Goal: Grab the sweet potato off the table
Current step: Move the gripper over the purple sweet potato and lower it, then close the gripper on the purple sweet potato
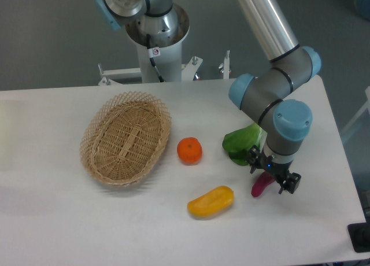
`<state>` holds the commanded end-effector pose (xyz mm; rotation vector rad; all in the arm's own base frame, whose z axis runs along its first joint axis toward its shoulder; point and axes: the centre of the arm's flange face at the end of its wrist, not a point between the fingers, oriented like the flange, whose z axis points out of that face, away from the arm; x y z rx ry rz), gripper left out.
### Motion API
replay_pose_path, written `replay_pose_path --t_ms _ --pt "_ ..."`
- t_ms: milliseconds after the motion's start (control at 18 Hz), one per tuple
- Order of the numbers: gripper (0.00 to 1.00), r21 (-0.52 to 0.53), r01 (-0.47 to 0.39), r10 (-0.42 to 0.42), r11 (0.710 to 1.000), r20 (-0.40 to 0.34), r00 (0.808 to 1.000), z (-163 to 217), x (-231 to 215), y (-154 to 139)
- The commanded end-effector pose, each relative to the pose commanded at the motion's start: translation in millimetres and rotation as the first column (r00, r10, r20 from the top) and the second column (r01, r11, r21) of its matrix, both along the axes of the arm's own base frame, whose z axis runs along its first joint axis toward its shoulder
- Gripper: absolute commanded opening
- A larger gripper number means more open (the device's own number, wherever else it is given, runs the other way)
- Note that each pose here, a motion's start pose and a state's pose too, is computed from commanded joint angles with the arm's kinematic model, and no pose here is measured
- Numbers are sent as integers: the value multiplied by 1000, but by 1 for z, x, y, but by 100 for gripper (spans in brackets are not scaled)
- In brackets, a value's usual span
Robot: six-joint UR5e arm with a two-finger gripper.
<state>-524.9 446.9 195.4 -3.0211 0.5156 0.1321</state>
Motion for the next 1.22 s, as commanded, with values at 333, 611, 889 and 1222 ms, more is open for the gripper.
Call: replay_pose_path --t_ms 333,611,889,1222 --pt "78 -5 -3 3 1000 8 1000 -9 3 1" --pt "61 -13 4 -4 1000 9 1000 -11 7 4" --pt "36 -13 2 -2 1000 7 1000 -8 7 3" --pt "30 -3 1 -1 1000 -12 1000 8 1 6"
